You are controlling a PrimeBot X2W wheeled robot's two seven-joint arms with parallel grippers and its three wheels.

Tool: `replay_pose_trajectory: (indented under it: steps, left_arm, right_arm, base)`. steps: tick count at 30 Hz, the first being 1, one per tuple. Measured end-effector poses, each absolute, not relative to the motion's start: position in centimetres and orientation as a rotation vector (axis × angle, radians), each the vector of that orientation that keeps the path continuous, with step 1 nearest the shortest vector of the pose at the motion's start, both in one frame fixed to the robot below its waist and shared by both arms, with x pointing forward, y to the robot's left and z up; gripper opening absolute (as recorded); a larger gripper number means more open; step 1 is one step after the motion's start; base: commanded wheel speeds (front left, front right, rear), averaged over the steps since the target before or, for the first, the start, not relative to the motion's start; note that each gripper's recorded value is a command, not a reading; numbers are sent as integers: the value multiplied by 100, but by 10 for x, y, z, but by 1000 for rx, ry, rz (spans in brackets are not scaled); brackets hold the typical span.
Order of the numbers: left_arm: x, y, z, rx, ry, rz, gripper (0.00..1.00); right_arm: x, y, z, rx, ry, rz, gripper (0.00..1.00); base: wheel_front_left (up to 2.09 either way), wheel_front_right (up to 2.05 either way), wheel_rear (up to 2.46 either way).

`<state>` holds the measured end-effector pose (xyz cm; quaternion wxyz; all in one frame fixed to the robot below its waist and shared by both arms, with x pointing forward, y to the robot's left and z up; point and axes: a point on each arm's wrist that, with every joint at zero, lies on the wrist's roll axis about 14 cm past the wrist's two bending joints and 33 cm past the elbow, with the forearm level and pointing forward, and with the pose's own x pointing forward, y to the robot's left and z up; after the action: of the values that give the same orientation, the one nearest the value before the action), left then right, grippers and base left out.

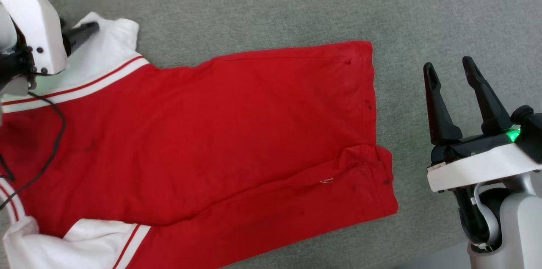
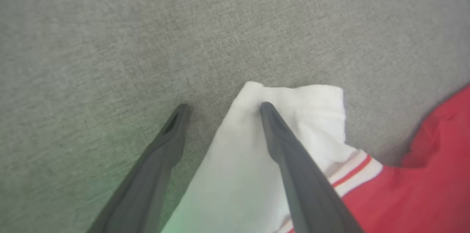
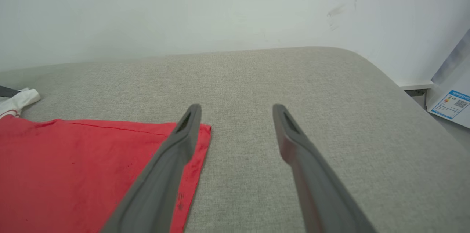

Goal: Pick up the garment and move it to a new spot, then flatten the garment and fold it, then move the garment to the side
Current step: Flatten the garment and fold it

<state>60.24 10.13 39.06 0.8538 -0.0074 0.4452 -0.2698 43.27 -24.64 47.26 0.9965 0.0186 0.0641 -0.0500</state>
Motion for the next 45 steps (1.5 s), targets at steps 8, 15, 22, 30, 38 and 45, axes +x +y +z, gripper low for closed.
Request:
replay_pose_trajectory:
  steps: [8, 15, 22, 30, 38, 45]
  left_arm:
    - [592, 99, 362, -54, 1141, -561, 36]
    - [588, 94, 359, -65, 1129, -562, 0]
    - [591, 95, 381, -36, 1009, -547, 0]
    - [592, 96, 431, -37, 814, -543, 0]
    - [584, 111, 458, -2, 696, -533, 0]
    - [577, 125, 451, -3, 696, -510, 0]
  right_arm:
    - [430, -254, 458, 59, 166, -129, 100]
    - [432, -251, 451, 103, 197, -126, 100]
    - [437, -250, 437, 191, 306, -107, 100]
    - [449, -239, 402, 233, 620, 1, 100]
    - [487, -214, 380, 201, 827, 115, 100]
    - [493, -207, 355, 148, 1023, 156, 0]
  base:
    - [0, 0, 0]
    - [0, 0, 0]
    - [0, 0, 0]
    - [0, 0, 0]
    - [0, 0, 0]
    - [0, 0, 0]
